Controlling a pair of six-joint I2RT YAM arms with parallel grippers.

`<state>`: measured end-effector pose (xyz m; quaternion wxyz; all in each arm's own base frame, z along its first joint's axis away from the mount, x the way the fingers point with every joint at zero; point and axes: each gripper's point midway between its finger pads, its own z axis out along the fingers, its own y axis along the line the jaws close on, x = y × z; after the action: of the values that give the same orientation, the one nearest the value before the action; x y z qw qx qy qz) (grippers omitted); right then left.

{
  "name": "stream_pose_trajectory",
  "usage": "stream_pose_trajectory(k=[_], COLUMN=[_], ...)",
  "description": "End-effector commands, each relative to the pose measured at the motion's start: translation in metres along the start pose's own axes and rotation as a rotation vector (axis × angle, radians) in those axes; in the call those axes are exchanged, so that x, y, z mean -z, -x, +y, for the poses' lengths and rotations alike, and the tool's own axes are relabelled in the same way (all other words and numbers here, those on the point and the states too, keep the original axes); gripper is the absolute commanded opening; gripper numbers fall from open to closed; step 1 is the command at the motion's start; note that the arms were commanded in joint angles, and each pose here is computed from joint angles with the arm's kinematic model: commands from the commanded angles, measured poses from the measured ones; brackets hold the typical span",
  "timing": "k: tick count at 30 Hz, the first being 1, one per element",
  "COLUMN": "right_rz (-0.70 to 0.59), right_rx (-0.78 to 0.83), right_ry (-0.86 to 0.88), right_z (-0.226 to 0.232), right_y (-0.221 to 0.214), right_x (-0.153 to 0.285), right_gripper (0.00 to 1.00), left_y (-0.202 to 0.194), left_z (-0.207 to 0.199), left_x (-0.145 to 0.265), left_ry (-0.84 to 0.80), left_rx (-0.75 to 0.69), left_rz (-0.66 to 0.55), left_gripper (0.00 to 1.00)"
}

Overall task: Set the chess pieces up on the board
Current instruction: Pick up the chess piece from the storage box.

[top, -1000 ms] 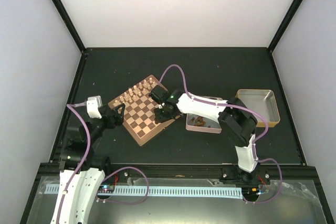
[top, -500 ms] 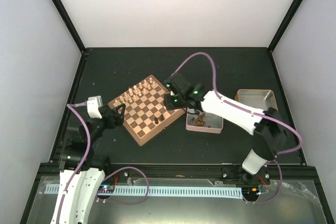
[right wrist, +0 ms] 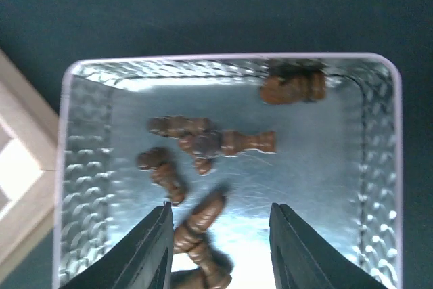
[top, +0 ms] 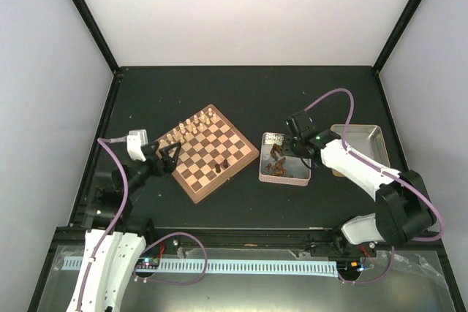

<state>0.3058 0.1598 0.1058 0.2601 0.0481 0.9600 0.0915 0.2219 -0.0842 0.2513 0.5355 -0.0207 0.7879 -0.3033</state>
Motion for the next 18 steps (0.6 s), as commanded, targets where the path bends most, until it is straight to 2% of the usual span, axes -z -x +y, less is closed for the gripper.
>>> stream_pose_trajectory(k=[1,5,7,11,18], right_rz=[-0.006,0.032,0.056,0.107,0.072], right_rx=[-0.005,0.03,0.054,0.097,0.115], right_ry=[-0.05,-0.1,-0.096,-0.05,-0.037], right_z=[-0.023,-0.033,-0.031,-0.018,-0.005], right_y=[0.001,-0.006,-0.009,-0.012,0.011], right_x=[-0.011,-0.027,-0.035,-0.049,-0.054], right_gripper=[0.41,0.39,0.35,0.35,0.36], left_y=[0.006,0.005,0.004,0.002,0.005], left_z=[-0.011,-0.009,-0.008,-0.007,-0.007], left_x=[-0.002,-0.003,-0.003,-0.004,-0.005], left_ry=[-0.057,-0.054,-0.051,-0.048,-0.046], left_rx=[0.002,0.009,0.014,0.021,0.018], left_rz=[-0.015,-0.011,-0.007,-0.004,-0.011], left_gripper=[0.99,0.99,0.99,0.99,0.99])
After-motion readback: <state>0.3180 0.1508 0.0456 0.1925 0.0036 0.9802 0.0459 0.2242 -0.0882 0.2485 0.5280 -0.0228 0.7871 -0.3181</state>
